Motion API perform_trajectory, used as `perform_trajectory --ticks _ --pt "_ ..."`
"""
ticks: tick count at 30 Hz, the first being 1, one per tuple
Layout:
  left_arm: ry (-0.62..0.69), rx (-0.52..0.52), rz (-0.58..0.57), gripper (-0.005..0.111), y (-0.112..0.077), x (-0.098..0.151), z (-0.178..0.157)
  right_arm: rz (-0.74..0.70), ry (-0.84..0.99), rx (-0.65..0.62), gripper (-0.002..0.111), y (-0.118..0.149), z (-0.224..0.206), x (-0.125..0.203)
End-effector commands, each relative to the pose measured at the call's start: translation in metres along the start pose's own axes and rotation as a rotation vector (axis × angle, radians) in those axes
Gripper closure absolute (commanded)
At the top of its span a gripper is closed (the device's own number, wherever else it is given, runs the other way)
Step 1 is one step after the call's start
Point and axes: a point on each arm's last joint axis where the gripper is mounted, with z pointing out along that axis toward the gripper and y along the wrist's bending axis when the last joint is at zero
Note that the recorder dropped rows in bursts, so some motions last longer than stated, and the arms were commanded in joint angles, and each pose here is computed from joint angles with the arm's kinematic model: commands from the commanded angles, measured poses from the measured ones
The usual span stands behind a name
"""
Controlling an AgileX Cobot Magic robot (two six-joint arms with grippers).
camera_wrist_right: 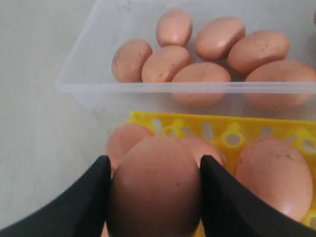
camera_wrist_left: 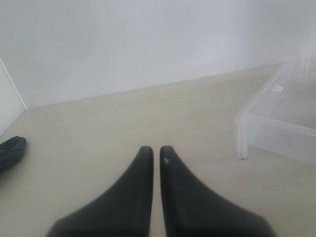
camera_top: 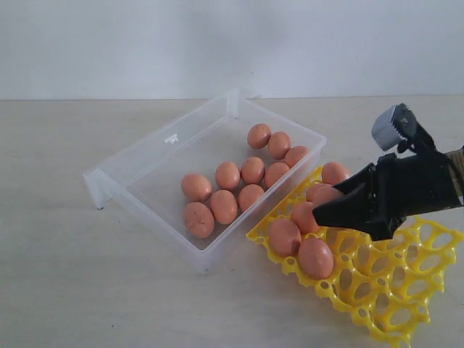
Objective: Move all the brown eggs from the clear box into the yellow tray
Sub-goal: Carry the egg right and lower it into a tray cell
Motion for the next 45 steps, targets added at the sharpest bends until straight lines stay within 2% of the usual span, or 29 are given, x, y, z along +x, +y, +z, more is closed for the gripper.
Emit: perform_trajectory --ticks 1,13,16,21,23,30,38,45 --pt "-0.013 0.007 -0.007 0.103 0.0 -0.002 0.0 -0.069 0.041 0.012 0.109 -0.002 0.007 0.003" --pt "-0.013 0.007 -0.007 0.103 0.0 -0.002 0.0 0.011 0.067 -0.007 0.106 -0.01 0.019 0.019" --pt "-0.013 0.007 -0.007 0.103 0.0 -0.002 0.0 0.034 0.066 0.006 0.096 -0.011 0.02 0.02" --pt "-0.013 0.007 -0.007 0.103 0.0 -0.002 0.0 0.038 0.072 0.026 0.065 -0.013 0.019 0.02" --pt "-0.013 0.007 -0.007 0.103 0.0 -0.002 0.0 0.04 0.067 0.03 0.06 -0.013 0.019 0.02" --pt "-0.013 0.007 -0.007 0.103 0.0 -0.002 0.0 0.045 0.066 0.028 0.06 -0.013 0.019 0.02" --pt "-0.013 0.007 -0.007 0.103 0.0 -0.002 0.0 0.13 0.05 0.039 0.06 -0.013 0.019 0.018" --pt "-0.013 0.007 -0.007 0.103 0.0 -0.002 0.0 0.063 -0.005 0.079 0.06 -0.006 0.004 -0.005"
